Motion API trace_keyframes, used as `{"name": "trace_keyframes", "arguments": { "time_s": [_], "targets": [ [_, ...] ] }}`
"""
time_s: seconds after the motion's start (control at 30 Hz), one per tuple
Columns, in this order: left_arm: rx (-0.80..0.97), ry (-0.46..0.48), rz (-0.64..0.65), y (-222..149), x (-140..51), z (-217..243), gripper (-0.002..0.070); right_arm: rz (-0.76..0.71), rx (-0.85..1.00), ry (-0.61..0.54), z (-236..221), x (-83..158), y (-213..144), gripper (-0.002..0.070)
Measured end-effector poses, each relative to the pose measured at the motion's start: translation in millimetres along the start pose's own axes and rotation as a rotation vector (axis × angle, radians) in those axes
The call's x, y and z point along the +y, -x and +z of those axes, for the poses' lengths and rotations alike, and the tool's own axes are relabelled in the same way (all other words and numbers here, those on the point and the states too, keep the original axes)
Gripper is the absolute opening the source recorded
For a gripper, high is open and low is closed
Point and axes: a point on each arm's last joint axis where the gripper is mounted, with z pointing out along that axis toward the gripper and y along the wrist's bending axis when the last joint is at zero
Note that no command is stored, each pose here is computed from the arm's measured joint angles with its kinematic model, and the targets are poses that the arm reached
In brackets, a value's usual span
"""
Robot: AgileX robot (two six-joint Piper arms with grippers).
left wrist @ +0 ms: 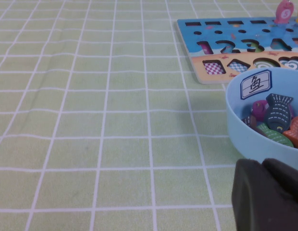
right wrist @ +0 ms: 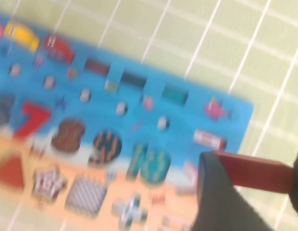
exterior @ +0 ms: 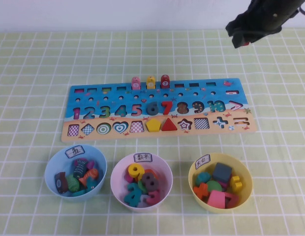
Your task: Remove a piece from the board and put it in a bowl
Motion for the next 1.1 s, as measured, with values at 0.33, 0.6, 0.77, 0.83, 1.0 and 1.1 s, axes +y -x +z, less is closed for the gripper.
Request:
{"name": "trace_keyframes", "arguments": {
  "time_s": [0.33,0.6,0.77,0.83,1.0,1.1],
  "targets": [
    [0.000,0.000,0.000,0.0,0.0,0.0,-0.0005,-0.043,0.156,0.052,-64.7,21.2,-78.6,0.0274],
    [0.000,0.000,0.000,0.0,0.0,0.0,-0.0005,-0.117,0.207,0.205,-101.8,71.5,-142.3,0.0274],
    [0.000,0.000,0.000,0.0,0.0,0.0,-0.0005,-0.257,0.269,0.261,-87.0,115.9,-165.5,0.0274],
    [0.000,0.000,0.000,0.0,0.0,0.0,-0.0005,-0.304,0.264,0.261,-78.9,128.9,-166.8,0.0274],
    [0.000,0.000,0.000,0.0,0.0,0.0,-0.0005,-0.337,0.296,0.260,-45.7,143.2,-165.7,0.0274],
    [0.000,0.000,0.000,0.0,0.0,0.0,-0.0005,-0.338,0.374,0.254,-19.7,144.8,-169.7,0.0274]
  ]
}}
